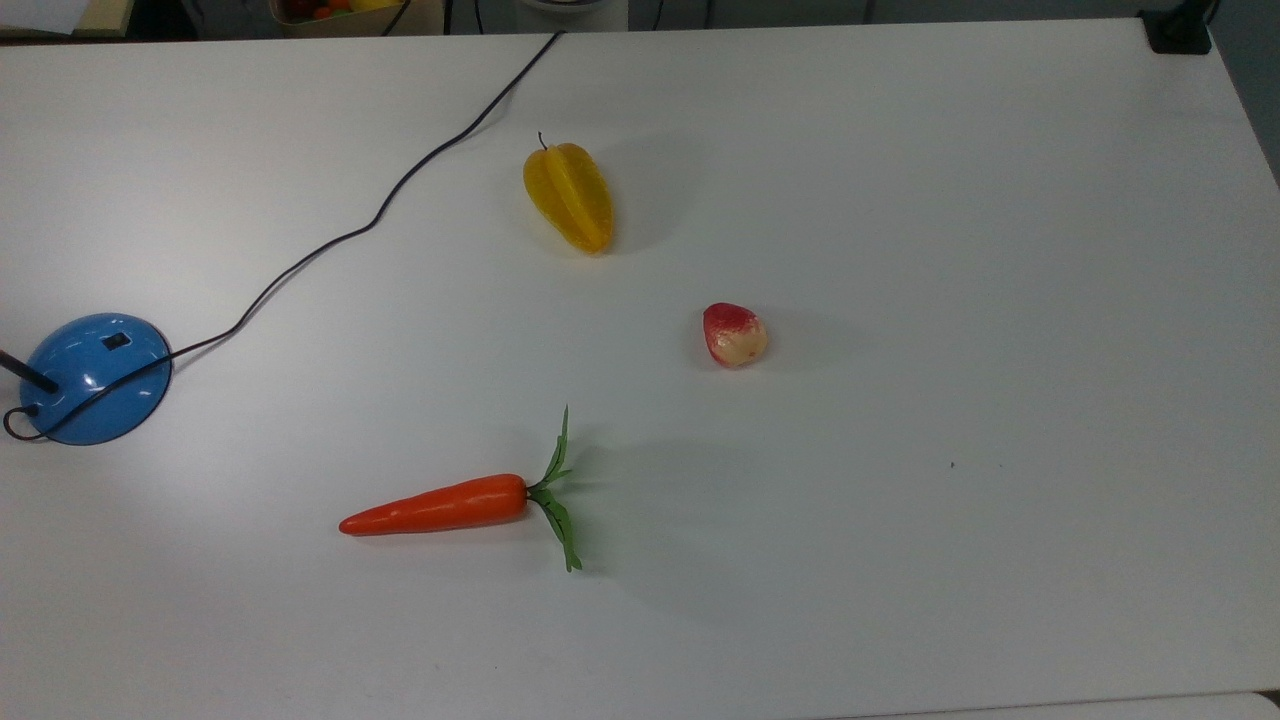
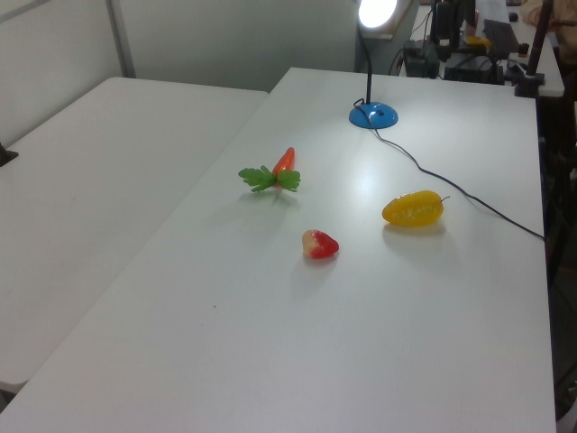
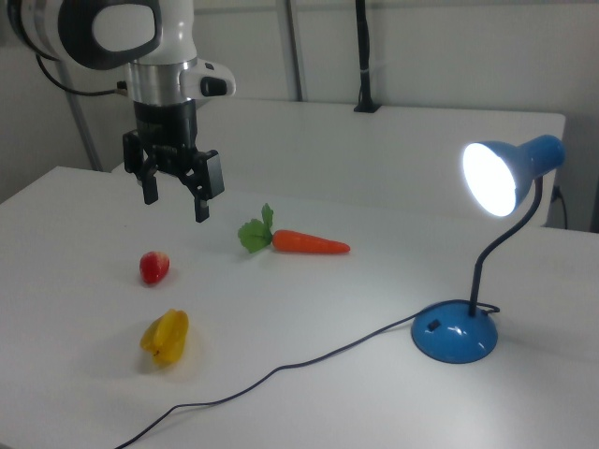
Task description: Turn off lamp
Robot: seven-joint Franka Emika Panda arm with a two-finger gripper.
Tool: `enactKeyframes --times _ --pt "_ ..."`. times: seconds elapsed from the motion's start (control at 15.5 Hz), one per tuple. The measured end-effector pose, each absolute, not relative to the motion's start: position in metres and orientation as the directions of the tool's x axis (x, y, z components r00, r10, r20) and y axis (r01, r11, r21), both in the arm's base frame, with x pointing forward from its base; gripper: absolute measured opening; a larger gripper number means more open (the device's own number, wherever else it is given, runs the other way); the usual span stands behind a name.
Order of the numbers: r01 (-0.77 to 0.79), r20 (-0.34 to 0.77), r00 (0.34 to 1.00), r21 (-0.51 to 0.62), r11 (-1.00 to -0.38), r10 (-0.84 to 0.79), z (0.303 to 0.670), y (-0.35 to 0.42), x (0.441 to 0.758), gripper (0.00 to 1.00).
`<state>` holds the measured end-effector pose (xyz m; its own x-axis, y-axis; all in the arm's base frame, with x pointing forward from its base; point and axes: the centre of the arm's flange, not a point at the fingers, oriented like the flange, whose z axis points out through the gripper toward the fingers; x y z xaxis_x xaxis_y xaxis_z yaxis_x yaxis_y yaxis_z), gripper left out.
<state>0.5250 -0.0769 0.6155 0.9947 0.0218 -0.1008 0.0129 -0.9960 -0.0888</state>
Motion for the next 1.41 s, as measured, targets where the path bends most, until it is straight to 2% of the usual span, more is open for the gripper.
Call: enactKeyframes --times 0.96,1.41 --pt "0.022 -0.101 0.994 -0.088 -0.996 0.031 0.615 -0.077 0.525 1.00" --pt "0.004 -0.094 0.996 -0.053 -0.999 0.009 0.611 -0.091 0.529 1.00"
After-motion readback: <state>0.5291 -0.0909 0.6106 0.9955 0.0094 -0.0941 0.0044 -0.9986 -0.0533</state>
